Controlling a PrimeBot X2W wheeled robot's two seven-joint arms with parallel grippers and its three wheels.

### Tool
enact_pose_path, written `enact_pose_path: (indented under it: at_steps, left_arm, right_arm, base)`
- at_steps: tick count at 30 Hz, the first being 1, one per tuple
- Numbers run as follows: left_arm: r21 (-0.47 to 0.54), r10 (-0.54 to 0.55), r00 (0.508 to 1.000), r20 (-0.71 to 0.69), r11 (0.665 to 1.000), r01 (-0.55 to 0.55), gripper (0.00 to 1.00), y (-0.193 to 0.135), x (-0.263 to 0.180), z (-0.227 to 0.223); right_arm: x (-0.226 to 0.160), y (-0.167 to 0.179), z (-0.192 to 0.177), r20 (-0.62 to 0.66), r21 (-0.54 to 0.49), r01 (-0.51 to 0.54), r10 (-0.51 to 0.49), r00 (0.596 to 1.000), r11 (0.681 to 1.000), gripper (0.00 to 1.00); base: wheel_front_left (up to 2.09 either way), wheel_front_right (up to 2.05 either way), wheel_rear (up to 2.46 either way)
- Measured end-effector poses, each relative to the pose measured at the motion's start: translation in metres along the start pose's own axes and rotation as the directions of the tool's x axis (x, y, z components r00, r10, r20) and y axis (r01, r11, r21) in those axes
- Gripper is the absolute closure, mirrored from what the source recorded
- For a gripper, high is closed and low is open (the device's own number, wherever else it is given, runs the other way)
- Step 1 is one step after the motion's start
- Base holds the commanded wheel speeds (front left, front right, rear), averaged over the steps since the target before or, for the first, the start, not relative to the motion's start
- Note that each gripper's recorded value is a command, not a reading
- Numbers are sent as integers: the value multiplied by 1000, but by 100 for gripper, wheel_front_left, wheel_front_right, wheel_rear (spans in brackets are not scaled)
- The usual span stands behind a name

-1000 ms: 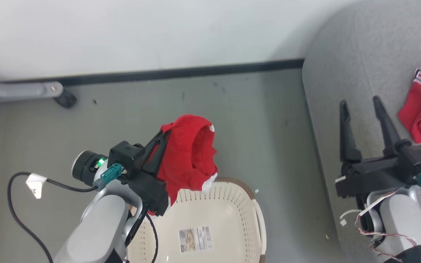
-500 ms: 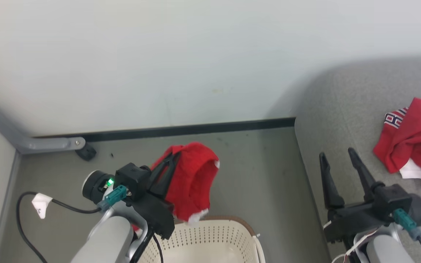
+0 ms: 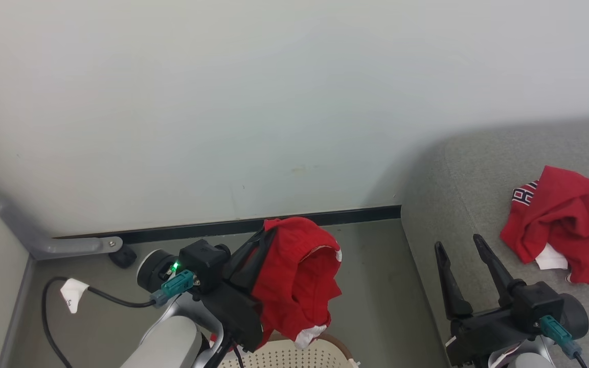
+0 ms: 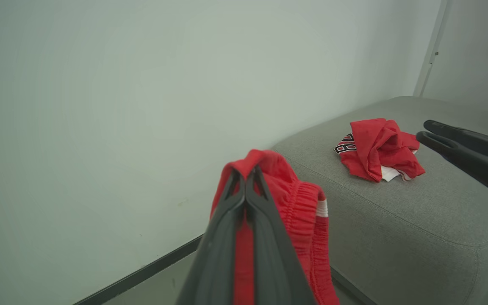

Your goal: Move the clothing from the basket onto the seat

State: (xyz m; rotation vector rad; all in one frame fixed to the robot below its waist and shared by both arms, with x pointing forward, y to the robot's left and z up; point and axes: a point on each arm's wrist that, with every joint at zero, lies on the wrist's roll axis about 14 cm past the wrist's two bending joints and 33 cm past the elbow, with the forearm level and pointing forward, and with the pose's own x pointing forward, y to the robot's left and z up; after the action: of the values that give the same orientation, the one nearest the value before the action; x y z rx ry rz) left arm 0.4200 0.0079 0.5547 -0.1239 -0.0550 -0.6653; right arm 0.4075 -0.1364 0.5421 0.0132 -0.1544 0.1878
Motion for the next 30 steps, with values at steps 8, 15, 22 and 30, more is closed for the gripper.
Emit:
enact_pose_path:
  at_steps: [8,15,22,30]
  left_arm:
    - [-40,-35,999,20,999,36,100,-17,5,12]
    - [-63,-78,997,14,995,78,100,-36,11,12]
    - [-77,-104,995,2,992,104,100,-48,14,11]
    - [-78,-136,991,0,988,136,100,-60,15,14]
  right_arm:
    - [-4,3,5,11,-5,-22,22,1000,1000,0]
    - [-3,11,0,-8,-11,-67,67,998,998,0]
    - [1,23,-8,-41,-17,-125,125,991,992,0]
    - [-3,53,-29,-108,-7,-221,219,970,975,0]
  base:
    - [0,0,0]
    - [0,0,0]
    - [0,0,0]
    - [0,0,0]
